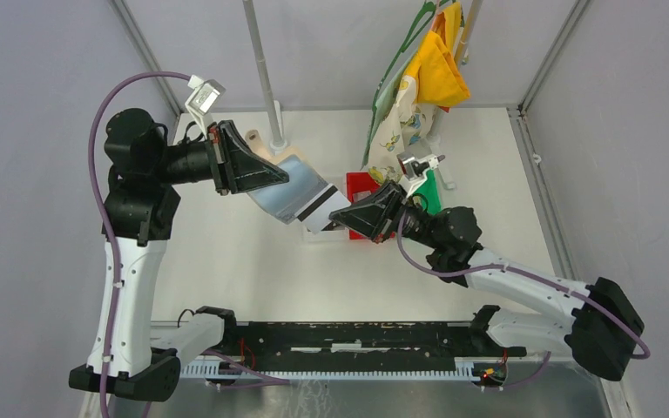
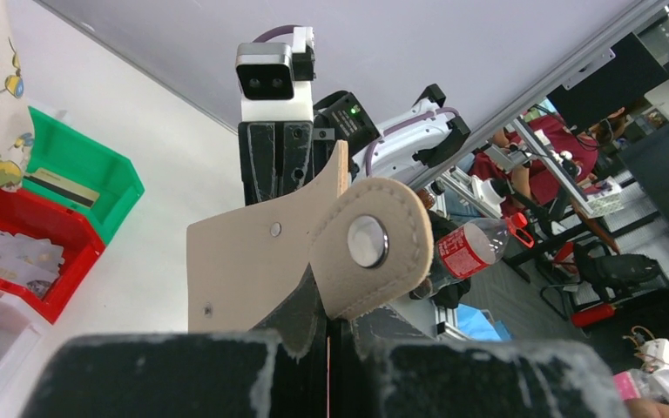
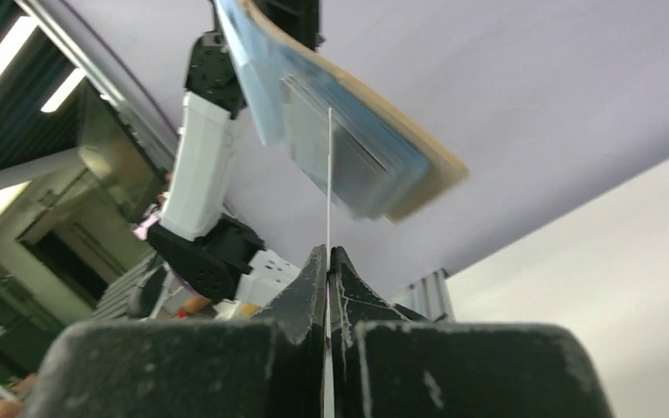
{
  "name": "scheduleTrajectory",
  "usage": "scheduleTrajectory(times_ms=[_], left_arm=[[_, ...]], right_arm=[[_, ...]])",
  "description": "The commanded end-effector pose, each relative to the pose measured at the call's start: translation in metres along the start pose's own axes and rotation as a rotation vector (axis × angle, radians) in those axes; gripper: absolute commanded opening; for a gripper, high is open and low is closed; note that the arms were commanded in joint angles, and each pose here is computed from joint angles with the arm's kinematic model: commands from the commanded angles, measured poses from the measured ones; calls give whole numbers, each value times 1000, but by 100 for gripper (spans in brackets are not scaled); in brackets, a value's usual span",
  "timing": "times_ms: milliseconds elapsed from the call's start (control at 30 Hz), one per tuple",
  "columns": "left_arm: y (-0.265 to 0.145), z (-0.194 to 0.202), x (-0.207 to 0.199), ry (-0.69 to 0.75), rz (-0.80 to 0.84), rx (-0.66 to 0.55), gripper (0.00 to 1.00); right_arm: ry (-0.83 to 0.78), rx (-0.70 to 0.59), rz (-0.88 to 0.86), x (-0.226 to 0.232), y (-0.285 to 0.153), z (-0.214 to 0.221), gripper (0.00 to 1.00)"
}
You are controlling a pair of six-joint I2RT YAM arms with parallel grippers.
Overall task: Take the credit cards out of the card holder
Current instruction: Remove the credit card from the card holder, then place the credit card in the storage box.
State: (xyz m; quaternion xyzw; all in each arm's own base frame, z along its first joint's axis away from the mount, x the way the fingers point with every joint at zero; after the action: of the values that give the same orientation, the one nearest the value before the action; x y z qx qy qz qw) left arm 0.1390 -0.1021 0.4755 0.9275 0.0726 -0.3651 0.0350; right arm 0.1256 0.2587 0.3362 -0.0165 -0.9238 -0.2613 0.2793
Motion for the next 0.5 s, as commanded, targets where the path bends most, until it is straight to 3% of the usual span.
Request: scheduleTrajectory(times_ms=[0, 100, 333, 467], left_arm=[[-4, -5, -16, 129, 2, -9, 2], [-5, -5, -15, 138, -3, -6, 2], [-6, -5, -17, 164, -6, -10, 2], [-6, -4, -18, 166, -3, -8, 2]], right_arm=[[-112, 66, 85, -4, -20, -19, 0], [-210, 143, 187, -10, -28, -31, 0], [-398, 535, 628, -61, -52, -34, 0], [-463, 645, 814, -90, -66, -31, 0]])
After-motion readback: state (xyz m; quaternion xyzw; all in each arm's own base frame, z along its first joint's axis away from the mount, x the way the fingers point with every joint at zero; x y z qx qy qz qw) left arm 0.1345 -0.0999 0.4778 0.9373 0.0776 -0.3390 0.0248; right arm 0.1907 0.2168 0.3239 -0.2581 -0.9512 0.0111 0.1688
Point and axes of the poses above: each gripper's point midway between its finger pads, its own y axis out along the fingers, its own x axis along the line the jaws close on, z = x × y, the point moved 10 cm from there along -y, back along the fingers, and after that the axes turned 6 degrees about -y, right-handed, at the moved point
